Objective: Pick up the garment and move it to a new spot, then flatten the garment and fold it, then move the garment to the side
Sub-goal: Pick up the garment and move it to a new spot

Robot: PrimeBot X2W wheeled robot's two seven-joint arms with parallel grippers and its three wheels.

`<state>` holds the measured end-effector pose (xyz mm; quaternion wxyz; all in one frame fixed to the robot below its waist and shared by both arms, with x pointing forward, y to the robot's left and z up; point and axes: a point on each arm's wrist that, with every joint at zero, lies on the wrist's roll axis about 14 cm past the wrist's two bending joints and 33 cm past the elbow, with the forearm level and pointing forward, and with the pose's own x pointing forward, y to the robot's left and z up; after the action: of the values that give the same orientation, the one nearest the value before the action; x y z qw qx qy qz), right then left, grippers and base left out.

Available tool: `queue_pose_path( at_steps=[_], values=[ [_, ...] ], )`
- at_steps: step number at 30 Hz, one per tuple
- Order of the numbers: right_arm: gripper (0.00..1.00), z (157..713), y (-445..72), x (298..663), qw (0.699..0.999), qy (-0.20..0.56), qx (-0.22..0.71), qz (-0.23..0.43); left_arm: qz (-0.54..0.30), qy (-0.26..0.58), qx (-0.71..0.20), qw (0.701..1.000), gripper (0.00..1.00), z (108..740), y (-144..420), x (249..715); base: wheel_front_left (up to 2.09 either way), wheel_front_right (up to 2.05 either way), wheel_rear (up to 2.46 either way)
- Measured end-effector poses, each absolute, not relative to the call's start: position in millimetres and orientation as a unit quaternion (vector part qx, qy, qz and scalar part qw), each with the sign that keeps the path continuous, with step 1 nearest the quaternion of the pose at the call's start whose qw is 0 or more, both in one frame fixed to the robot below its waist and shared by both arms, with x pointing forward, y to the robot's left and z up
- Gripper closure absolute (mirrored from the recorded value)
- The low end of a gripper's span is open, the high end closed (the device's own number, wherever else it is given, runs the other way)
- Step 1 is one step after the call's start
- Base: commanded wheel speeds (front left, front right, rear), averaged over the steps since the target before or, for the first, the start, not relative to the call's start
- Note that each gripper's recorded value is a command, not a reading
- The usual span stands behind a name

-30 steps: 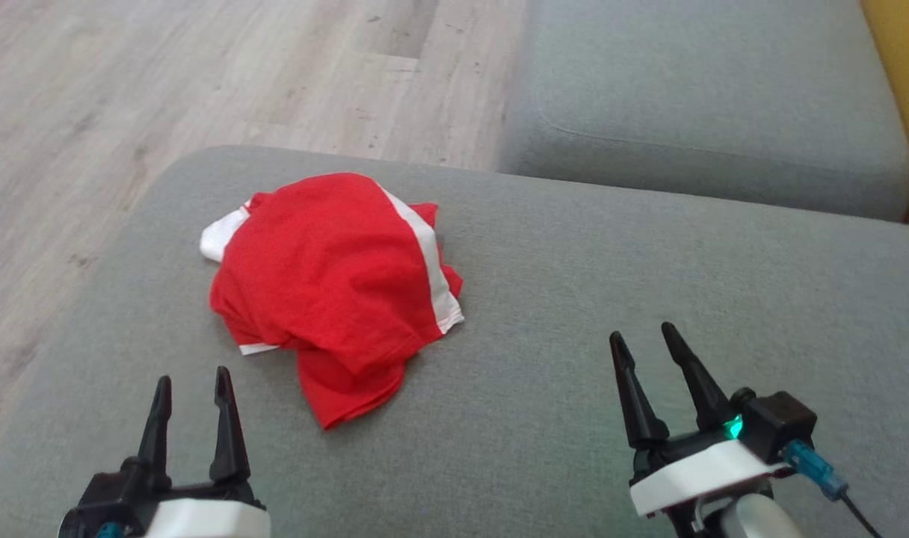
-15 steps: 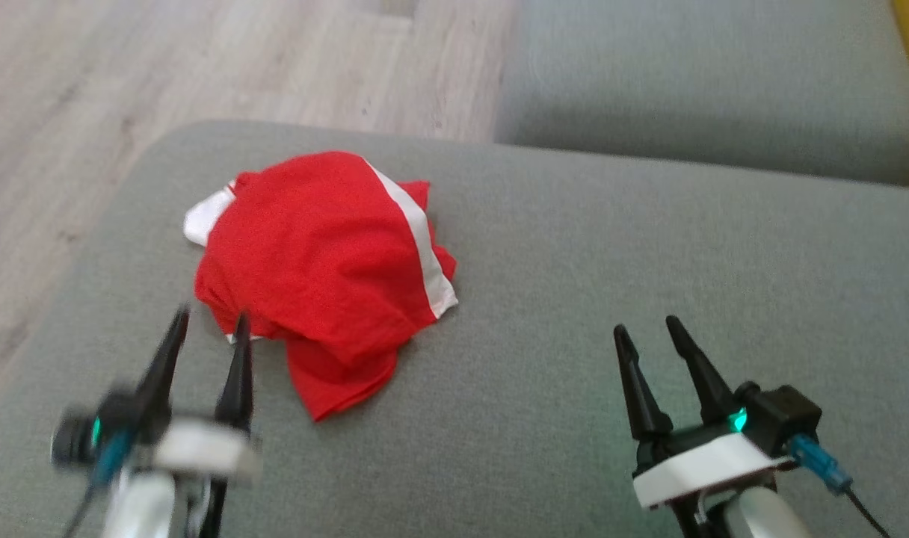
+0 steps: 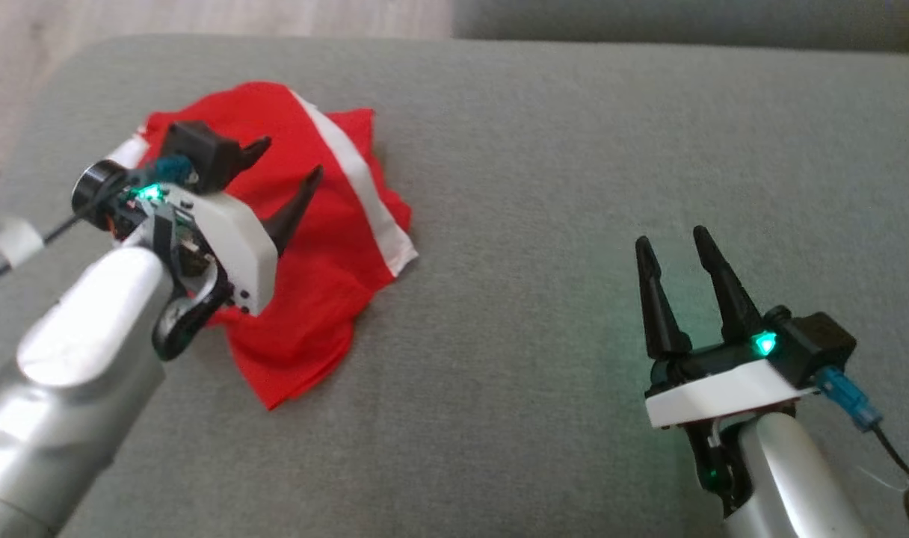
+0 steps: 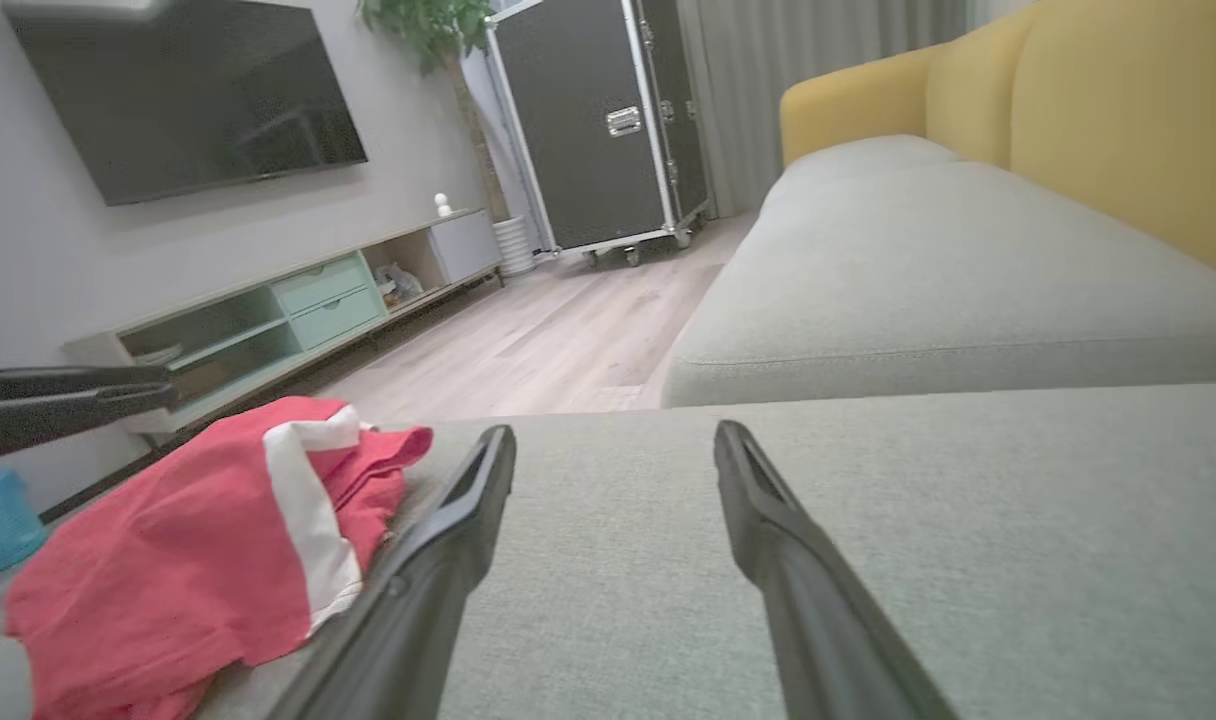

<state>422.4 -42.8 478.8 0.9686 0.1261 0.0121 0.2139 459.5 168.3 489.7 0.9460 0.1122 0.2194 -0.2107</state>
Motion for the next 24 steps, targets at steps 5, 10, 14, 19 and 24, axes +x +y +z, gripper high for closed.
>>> queue_pose_path(
  at_steps=[5, 10, 14, 19, 24],
  values=[
    [0.0, 467.9, -56.8, 425.5, 0.972, 0.024, 0.128, 0.194, -0.24, 0.281, 0.109, 0.923, 0.0, 458.9, 155.8, 465.4, 0.0, 0.0, 0.0],
    [0.0, 467.7, -68.6, 431.4, 0.976, 0.021, 0.125, 0.178, -0.254, 0.321, 0.109, 0.906, 0.0, 436.3, 148.9, 467.9, 0.0, 0.0, 0.0],
    [0.0, 465.7, -73.7, 431.6, 0.977, 0.023, 0.124, 0.171, -0.255, 0.339, 0.1, 0.9, 0.0, 426.4, 147.6, 468.6, 0.0, 0.0, 0.0],
    [0.0, 463.8, -79.6, 433.6, 0.979, 0.024, 0.123, 0.162, -0.263, 0.362, 0.102, 0.888, 1.0, 410.1, 144.2, 463.4, 0.0, 0.0, 0.0],
    [0.0, 470.4, -81.9, 436.2, 0.979, 0.014, 0.122, 0.16, -0.264, 0.294, 0.076, 0.916, 1.0, 434.5, 139.1, 480.9, 0.0, 0.0, 0.0]
  ],
)
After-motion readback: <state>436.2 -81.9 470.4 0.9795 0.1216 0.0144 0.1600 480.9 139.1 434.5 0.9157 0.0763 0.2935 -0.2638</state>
